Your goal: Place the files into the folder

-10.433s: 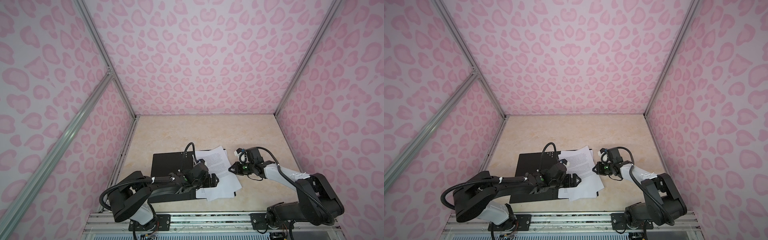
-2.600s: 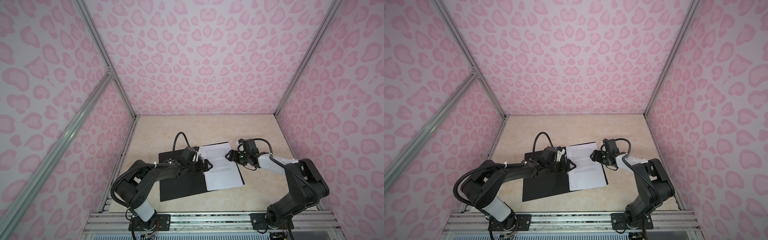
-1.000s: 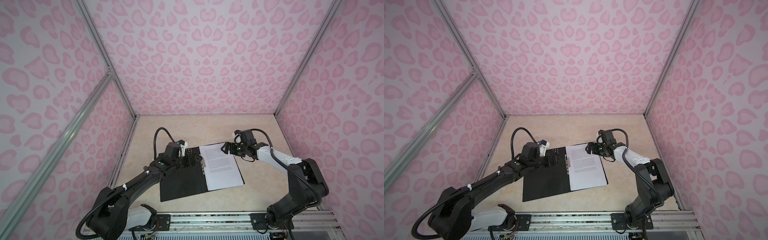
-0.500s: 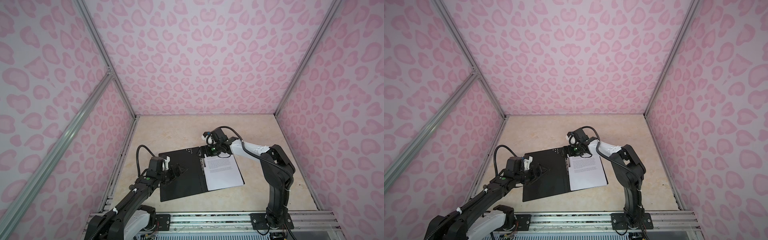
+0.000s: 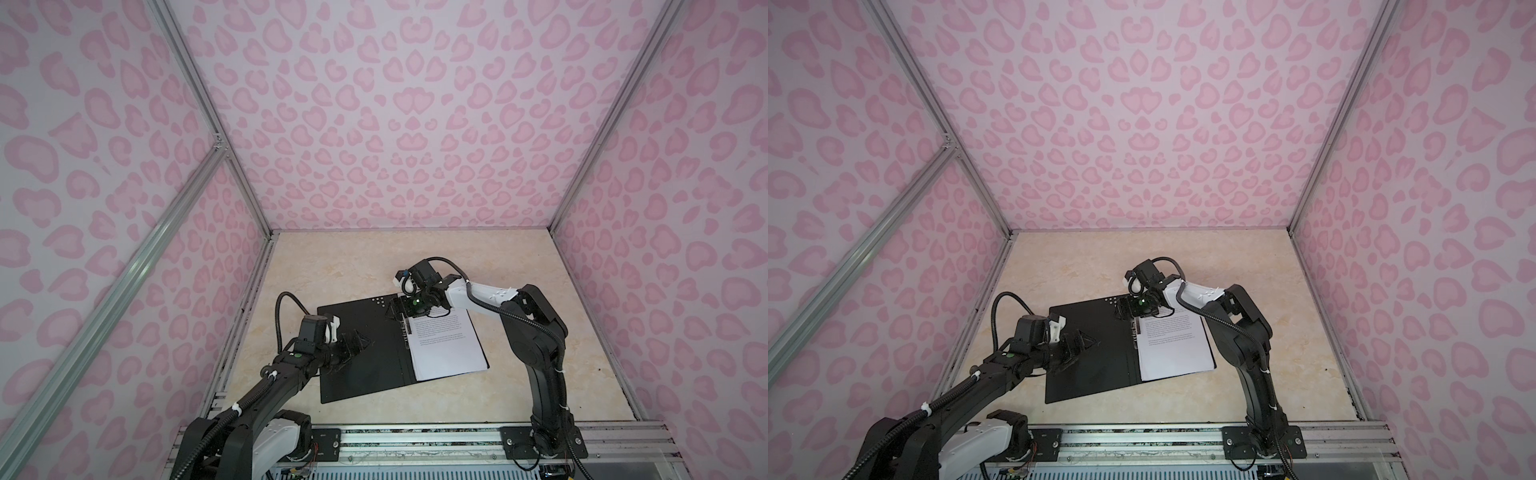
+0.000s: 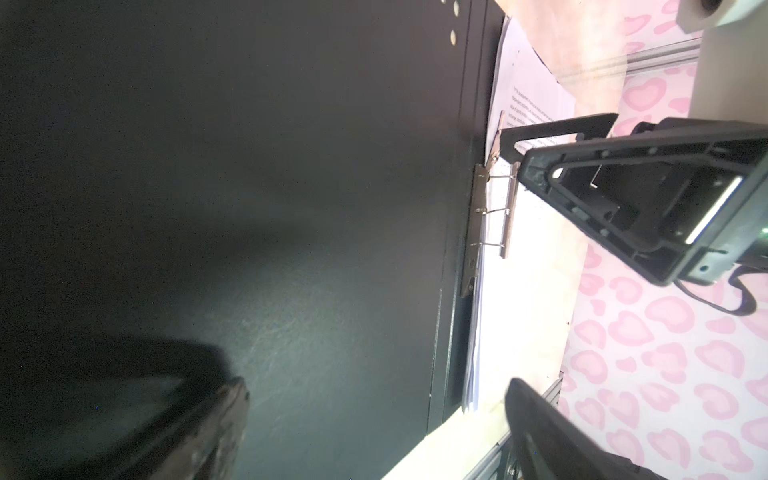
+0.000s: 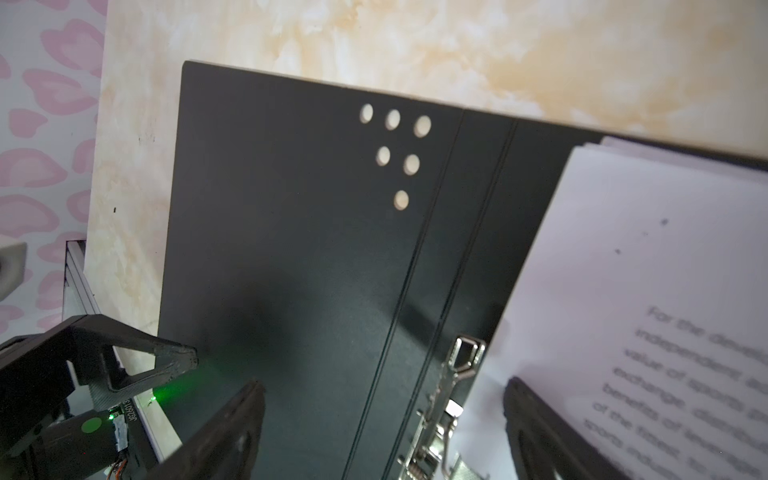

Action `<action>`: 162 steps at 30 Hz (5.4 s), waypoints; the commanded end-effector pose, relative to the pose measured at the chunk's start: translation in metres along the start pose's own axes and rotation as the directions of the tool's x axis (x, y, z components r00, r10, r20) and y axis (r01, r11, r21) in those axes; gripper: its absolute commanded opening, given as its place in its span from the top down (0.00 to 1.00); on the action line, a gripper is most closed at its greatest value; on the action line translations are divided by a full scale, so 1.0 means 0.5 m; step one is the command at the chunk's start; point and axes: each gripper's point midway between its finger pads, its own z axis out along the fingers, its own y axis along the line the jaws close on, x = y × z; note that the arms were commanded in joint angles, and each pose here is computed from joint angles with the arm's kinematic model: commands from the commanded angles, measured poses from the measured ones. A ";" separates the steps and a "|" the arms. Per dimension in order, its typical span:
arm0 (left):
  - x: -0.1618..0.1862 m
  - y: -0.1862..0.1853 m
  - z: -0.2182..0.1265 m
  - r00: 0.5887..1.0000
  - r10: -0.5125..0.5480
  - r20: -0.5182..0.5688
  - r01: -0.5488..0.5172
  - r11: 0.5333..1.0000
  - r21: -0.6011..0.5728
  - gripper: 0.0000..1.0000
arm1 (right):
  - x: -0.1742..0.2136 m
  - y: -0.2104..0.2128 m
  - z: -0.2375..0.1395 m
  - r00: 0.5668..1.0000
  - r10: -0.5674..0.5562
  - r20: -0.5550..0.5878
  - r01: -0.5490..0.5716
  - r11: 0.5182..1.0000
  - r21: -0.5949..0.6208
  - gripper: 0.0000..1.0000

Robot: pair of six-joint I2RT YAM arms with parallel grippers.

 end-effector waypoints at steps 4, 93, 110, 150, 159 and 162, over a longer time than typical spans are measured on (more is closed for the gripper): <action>-0.010 -0.008 -0.002 1.000 0.022 0.016 -0.022 1.000 0.010 0.03 | 0.000 0.006 0.012 1.000 0.016 -0.014 -0.016 1.000 -0.019 0.11; 0.010 0.012 -0.028 0.995 -0.020 0.093 0.016 0.999 0.040 0.03 | 0.059 0.082 -0.100 0.508 0.786 0.354 -0.786 0.590 -0.183 0.72; 0.004 0.012 -0.035 0.994 -0.012 0.112 0.009 0.999 0.032 0.03 | 0.083 0.050 -0.096 0.493 0.784 0.377 -0.814 0.569 -0.119 0.81; -0.001 0.023 -0.037 0.991 -0.019 0.129 0.018 1.000 0.003 0.03 | 0.119 0.034 -0.080 0.484 0.810 0.332 -0.830 0.545 -0.119 0.99; -0.002 0.031 -0.038 0.990 -0.027 0.137 0.029 0.999 -0.013 0.03 | 0.146 0.018 -0.080 0.483 0.810 0.332 -0.835 0.540 -0.105 1.00; -0.003 0.036 -0.038 0.989 -0.034 0.143 0.038 0.999 -0.023 0.03 | 0.159 0.010 -0.076 0.492 0.806 0.329 -0.833 0.546 -0.092 1.00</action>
